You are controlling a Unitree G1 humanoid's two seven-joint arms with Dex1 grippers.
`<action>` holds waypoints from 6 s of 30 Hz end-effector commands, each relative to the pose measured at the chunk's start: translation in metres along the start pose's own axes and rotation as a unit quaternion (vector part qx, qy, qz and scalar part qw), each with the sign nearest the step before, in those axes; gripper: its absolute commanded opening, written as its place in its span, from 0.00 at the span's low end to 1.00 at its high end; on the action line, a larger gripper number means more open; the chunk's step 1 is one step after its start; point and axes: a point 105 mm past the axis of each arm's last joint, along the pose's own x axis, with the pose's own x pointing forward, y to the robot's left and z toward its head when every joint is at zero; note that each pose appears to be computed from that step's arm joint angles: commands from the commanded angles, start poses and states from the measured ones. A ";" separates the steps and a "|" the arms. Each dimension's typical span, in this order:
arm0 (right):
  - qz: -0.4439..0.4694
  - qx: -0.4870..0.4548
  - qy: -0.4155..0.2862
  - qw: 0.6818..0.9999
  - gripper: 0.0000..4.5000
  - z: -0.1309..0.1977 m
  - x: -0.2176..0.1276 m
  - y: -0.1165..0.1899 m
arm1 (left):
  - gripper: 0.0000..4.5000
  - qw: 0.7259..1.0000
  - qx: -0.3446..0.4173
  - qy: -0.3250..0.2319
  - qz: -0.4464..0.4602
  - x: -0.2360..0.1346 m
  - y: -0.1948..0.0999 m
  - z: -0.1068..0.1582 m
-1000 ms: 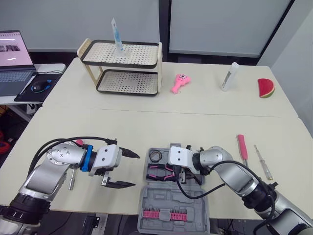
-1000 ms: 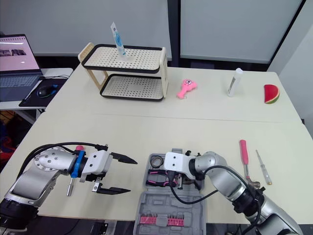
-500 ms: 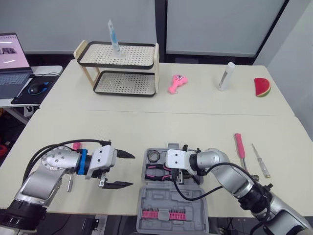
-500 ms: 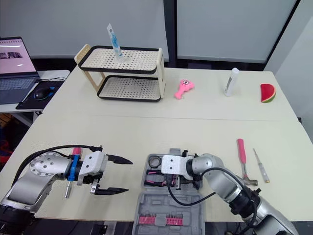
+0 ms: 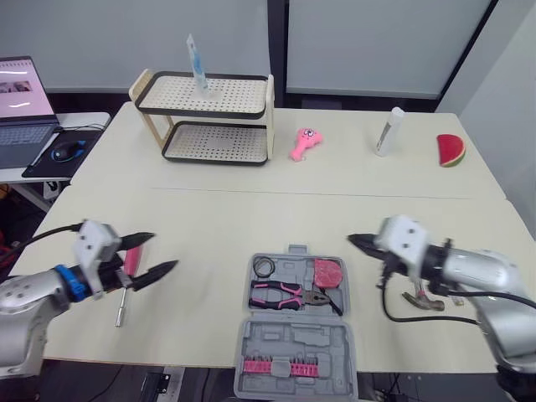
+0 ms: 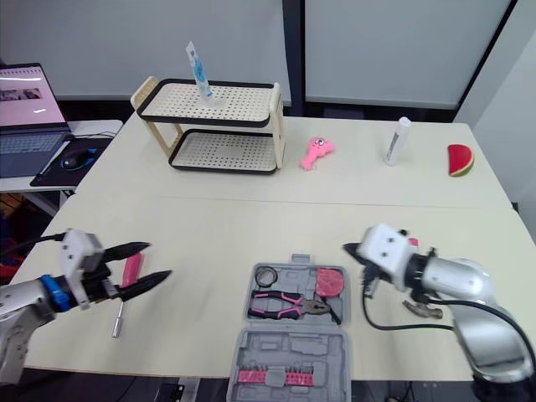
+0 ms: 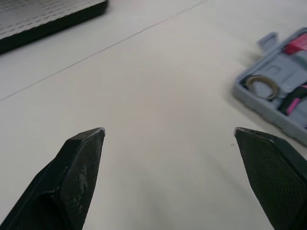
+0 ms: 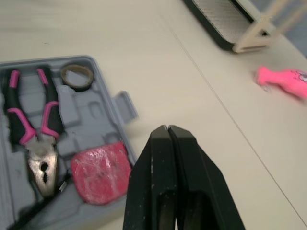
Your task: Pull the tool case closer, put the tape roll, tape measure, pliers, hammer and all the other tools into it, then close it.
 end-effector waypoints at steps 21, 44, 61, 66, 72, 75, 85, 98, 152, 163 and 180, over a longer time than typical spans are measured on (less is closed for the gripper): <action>-0.026 0.029 0.176 0.984 0.01 -0.103 -0.128 0.015 | 1.00 0.979 -0.042 0.187 0.063 -0.100 0.009 -0.090; 0.226 -0.027 0.137 0.964 0.00 -0.086 -0.012 0.084 | 0.00 0.901 0.170 0.108 -0.383 0.052 -0.143 -0.044; 0.274 -0.030 0.113 0.955 0.00 -0.080 0.022 0.111 | 0.00 0.889 0.208 0.090 -0.399 0.084 -0.171 -0.055; 0.282 -0.030 0.101 0.954 0.00 -0.076 0.029 0.116 | 0.00 0.891 0.217 0.078 -0.390 0.094 -0.172 -0.052; 0.279 -0.028 0.080 0.957 0.00 -0.064 0.039 0.118 | 0.00 0.893 0.220 0.064 -0.387 0.100 -0.176 -0.045; 0.273 -0.026 0.074 0.959 0.00 -0.060 0.042 0.117 | 0.00 0.895 0.219 0.063 -0.383 0.101 -0.176 -0.043; 0.246 -0.020 0.067 0.967 0.00 -0.053 0.056 0.101 | 0.00 0.904 0.222 0.062 -0.360 0.117 -0.167 -0.034; 0.232 -0.023 0.069 0.970 0.00 -0.051 0.067 0.090 | 0.00 0.906 0.232 0.054 -0.351 0.140 -0.165 -0.027; 0.203 -0.032 0.075 0.976 0.00 -0.052 0.079 0.073 | 0.00 0.905 0.235 0.075 -0.347 0.142 -0.159 -0.042; 0.185 -0.021 0.106 0.977 0.00 -0.063 0.059 0.062 | 0.00 0.912 0.224 0.074 -0.336 0.137 -0.144 -0.034; 0.013 0.015 0.127 0.992 0.00 -0.062 -0.048 -0.005 | 0.04 0.976 0.077 0.060 -0.193 0.035 -0.049 0.006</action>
